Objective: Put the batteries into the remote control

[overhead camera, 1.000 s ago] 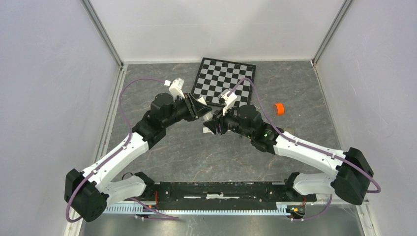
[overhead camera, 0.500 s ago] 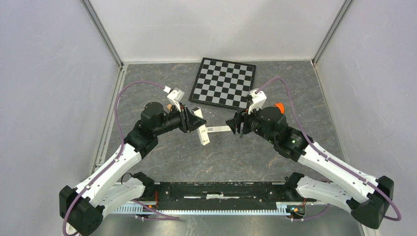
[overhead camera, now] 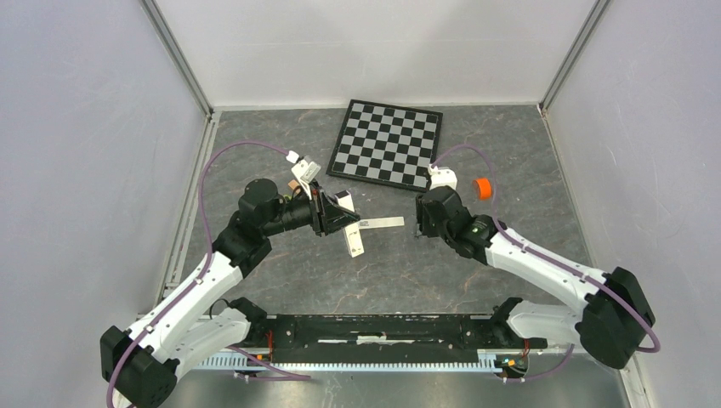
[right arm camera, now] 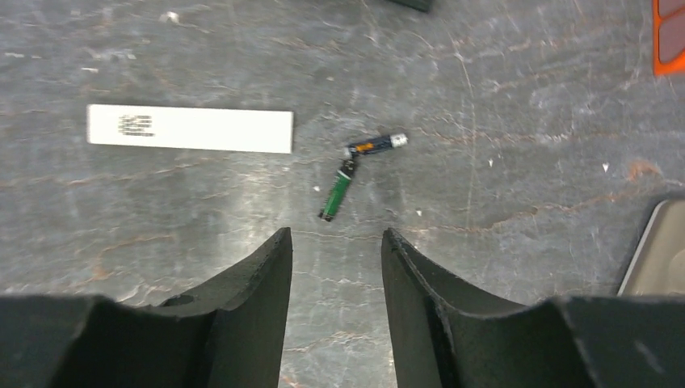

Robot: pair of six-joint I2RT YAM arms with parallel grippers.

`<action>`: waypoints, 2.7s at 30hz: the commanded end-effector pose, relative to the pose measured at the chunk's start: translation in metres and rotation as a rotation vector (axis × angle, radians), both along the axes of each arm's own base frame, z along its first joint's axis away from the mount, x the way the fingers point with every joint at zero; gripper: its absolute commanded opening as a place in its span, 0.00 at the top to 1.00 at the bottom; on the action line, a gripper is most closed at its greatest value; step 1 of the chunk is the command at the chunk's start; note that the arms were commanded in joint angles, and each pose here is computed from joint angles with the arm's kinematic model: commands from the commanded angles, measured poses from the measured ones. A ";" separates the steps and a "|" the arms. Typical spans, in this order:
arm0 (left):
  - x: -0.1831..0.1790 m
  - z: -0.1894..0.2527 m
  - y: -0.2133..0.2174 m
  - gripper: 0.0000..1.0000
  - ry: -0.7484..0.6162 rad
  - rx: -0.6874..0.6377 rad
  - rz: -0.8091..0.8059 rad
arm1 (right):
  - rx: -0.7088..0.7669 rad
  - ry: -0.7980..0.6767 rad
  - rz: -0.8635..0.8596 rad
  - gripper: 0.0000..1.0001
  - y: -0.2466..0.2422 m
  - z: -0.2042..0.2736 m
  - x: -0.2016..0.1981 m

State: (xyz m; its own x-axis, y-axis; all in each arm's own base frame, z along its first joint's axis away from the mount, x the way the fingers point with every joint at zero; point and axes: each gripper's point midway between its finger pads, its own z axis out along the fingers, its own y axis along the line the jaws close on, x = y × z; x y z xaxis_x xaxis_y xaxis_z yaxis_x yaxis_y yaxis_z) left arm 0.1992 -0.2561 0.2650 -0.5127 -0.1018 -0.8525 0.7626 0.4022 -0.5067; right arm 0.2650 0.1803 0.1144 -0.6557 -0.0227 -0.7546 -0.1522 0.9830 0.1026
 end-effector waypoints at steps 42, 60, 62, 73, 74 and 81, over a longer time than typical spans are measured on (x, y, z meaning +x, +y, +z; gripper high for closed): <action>0.008 -0.001 0.003 0.98 -0.080 0.027 0.025 | -0.146 0.247 -0.030 1.00 0.003 -0.101 0.026; 0.047 -0.018 0.013 0.98 0.075 -0.021 0.279 | 0.405 -0.286 0.491 1.00 0.088 0.069 0.008; 0.052 -0.016 0.016 0.98 0.092 -0.045 0.323 | 0.469 -0.353 0.555 1.00 0.096 0.097 0.000; 0.068 0.005 0.009 0.98 0.165 -0.203 0.355 | 0.650 -0.560 0.716 1.00 0.135 0.199 -0.051; 0.066 0.009 0.006 0.98 0.171 -0.230 0.311 | 0.661 -0.569 0.720 1.00 0.137 0.201 -0.054; 0.056 0.032 0.004 0.98 0.181 -0.368 0.144 | 0.651 -0.601 0.789 1.00 0.149 0.203 -0.070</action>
